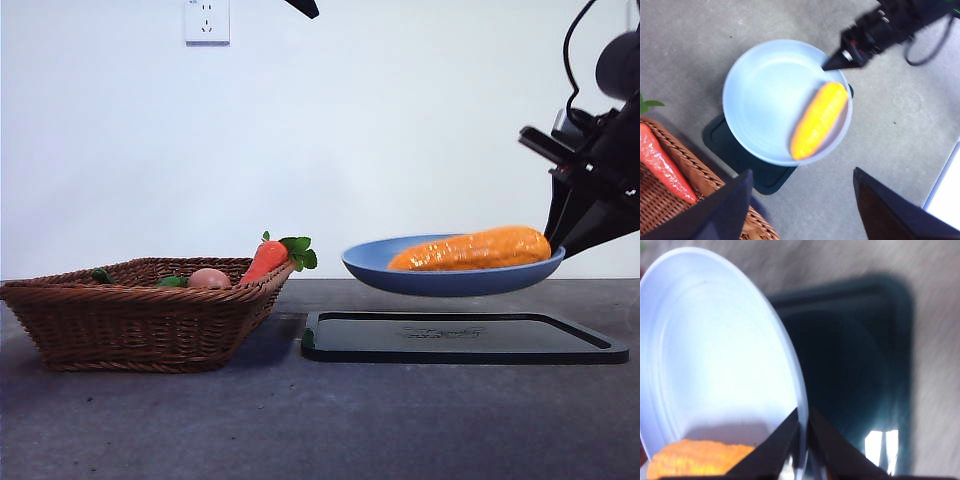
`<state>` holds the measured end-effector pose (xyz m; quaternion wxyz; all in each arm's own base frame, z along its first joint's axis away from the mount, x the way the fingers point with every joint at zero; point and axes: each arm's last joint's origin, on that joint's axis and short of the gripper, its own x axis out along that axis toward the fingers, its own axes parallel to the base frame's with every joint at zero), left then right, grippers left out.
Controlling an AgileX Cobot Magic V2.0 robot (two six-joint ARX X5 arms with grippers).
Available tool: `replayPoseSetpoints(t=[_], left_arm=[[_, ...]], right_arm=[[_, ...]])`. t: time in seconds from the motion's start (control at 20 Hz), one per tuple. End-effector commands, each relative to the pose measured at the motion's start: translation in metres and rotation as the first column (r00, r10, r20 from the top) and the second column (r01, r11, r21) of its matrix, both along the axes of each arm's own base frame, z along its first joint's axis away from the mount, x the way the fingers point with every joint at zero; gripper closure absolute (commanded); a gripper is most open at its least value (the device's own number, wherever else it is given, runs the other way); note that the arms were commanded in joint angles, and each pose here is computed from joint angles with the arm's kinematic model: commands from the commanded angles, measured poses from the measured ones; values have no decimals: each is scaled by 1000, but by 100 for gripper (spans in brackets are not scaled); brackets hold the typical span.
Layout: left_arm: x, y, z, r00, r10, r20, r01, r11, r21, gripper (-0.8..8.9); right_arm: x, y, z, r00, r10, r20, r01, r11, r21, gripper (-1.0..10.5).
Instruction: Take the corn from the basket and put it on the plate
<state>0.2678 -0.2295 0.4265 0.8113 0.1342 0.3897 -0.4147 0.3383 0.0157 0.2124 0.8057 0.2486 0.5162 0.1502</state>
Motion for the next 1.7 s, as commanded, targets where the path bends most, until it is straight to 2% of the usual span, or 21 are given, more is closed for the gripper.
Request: replayPoseSetpoints(t=[0.05,0.35,0.8,0.9,1.0,1.15,1.3,1.45,1.7], left_arm=[[3,-4,2,1000,-5,11,5,1000,-10,488],[2,-4,2,1000,-4,9,4,1000,-10,488],[2,-4,2,1000,-4,9,4,1000,-10,488],[2,-4,2,1000,-4,9,4,1000,-10,488],[2,-4,2,1000,-4,9,4,1000,-10,488],[2,-4,1,1000,-4,3,4,1000,-6,488],[2,-3,1,1000,-4,-3,4,1000,0,488],[2,-3,1,1000,-4,-3,4,1000,0,488],[0,-2,-1,1000,-4,-21,4,1000,14,494]], right_arm=[[17,-1,-9,1000,10,-1,-10,1000,2,943],[31,1,-41,998,45,-38,-44,999,12,943],[28,3,-43,995,88,-51,-89,996,-20,941],[27,3,-44,995,79,-58,-81,996,-39,870],[28,3,-43,996,79,-49,-81,996,-39,751],[29,2,-41,996,74,-40,-76,996,-39,739],[23,-6,-23,998,56,-19,-57,998,-39,739],[7,-10,11,998,58,40,-56,997,-51,739],[-55,-3,81,977,165,132,-152,983,-106,740]])
